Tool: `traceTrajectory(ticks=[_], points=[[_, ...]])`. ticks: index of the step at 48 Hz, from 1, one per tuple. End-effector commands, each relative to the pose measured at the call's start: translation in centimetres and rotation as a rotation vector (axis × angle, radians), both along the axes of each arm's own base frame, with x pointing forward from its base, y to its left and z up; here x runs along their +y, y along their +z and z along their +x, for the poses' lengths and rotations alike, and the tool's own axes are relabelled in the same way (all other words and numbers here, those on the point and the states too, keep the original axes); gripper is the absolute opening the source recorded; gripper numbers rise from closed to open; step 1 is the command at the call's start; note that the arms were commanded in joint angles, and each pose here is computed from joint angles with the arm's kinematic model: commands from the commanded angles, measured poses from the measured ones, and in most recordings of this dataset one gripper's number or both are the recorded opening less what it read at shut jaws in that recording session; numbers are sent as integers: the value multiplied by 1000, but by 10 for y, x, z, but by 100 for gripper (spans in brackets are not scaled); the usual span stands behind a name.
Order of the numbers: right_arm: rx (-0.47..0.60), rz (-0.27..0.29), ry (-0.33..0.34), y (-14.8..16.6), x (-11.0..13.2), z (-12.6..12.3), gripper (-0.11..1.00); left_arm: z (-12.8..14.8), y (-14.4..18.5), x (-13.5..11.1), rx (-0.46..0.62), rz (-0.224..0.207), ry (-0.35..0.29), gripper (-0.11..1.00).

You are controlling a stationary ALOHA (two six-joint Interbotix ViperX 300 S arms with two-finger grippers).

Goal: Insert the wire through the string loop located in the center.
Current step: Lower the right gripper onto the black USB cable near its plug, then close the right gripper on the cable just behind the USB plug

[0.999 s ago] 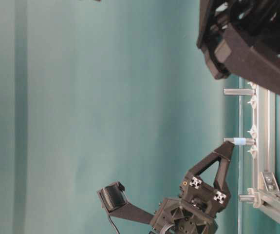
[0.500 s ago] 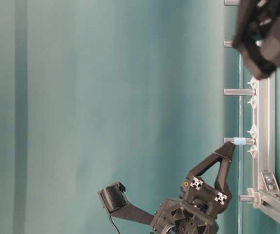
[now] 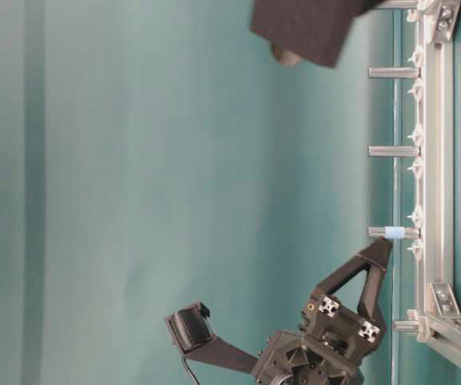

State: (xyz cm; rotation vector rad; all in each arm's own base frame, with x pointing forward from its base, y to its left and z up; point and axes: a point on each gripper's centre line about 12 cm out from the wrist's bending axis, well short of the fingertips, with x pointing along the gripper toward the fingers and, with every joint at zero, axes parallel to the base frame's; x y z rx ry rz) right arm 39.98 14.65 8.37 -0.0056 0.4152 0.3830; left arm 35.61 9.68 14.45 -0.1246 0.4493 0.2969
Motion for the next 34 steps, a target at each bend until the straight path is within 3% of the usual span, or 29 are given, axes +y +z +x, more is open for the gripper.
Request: traceTrajectory(ticks=[1,25,34], points=[[-23,15,3,8,4,4,55,2,11,-1,-32,11,-7,0],[72,-23,-4,-10,3,4,54,-1,9,-2,-25,9,-7,0],[87,-30,-6,-12,2,3,40,-2,8,-2,-20,8,-7,0]])
